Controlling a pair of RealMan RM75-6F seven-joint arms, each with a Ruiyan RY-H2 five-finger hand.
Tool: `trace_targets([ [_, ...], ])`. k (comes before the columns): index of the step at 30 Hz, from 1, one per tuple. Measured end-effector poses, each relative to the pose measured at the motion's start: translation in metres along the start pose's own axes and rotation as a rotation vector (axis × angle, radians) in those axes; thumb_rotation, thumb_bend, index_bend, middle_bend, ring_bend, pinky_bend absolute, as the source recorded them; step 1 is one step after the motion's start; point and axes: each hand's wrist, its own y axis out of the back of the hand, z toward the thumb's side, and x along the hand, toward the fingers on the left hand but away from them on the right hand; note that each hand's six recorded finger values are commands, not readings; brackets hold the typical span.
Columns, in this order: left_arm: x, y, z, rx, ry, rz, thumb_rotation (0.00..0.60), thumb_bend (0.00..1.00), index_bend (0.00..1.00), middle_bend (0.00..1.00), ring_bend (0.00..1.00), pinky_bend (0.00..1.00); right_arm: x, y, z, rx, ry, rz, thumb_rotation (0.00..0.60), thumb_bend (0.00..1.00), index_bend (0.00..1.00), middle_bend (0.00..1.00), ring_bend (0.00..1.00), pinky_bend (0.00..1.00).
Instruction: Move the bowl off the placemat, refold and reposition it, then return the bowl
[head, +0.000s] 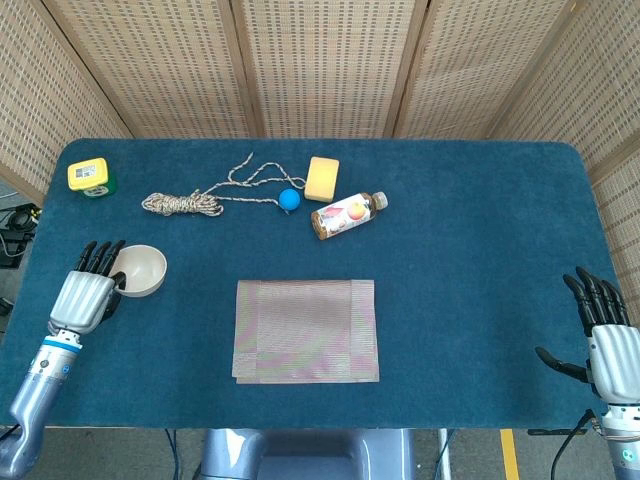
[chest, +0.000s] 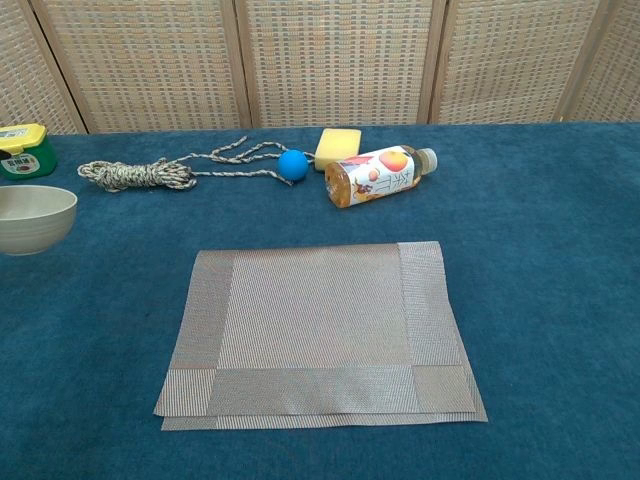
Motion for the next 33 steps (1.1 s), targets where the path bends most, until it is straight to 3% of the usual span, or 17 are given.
trace_targets([
  [7,-0.010,-0.020,-0.009,-0.004,0.021,-0.053,0.600,0.47,0.55,0.00,0.00,0.00,0.000,-0.001,0.001,0.005,0.002,0.004,0.600,0.13,0.00,0.00,0.00,0.00],
  [13,-0.018,-0.026,-0.013,-0.008,0.027,-0.076,0.600,0.44,0.52,0.00,0.00,0.00,0.001,-0.001,0.002,0.005,0.003,0.003,0.600,0.13,0.00,0.00,0.00,0.00],
  [16,-0.020,-0.028,-0.014,-0.006,0.028,-0.086,0.600,0.36,0.48,0.00,0.00,0.00,0.001,-0.001,0.002,0.006,0.006,0.005,0.600,0.13,0.00,0.00,0.00,0.00],
  [19,-0.022,-0.028,-0.015,-0.002,0.030,-0.094,0.600,0.21,0.36,0.00,0.00,0.00,0.001,-0.001,0.002,0.007,0.007,0.005,0.600,0.13,0.00,0.00,0.00,0.00],
  [21,-0.024,-0.028,-0.017,0.001,0.032,-0.100,0.600,0.17,0.30,0.00,0.00,0.00,0.002,-0.001,0.002,0.007,0.006,0.004,0.600,0.13,0.00,0.00,0.00,0.00],
  [25,-0.028,-0.023,-0.019,0.003,0.030,-0.097,0.600,0.15,0.21,0.00,0.00,0.00,0.002,-0.001,0.002,0.006,0.006,0.003,0.600,0.13,0.00,0.00,0.00,0.00],
  [33,-0.039,0.020,-0.007,-0.052,-0.029,0.005,0.600,0.15,0.19,0.00,0.00,0.00,0.002,0.000,0.003,0.004,0.009,0.001,0.600,0.13,0.00,0.00,0.00,0.00],
])
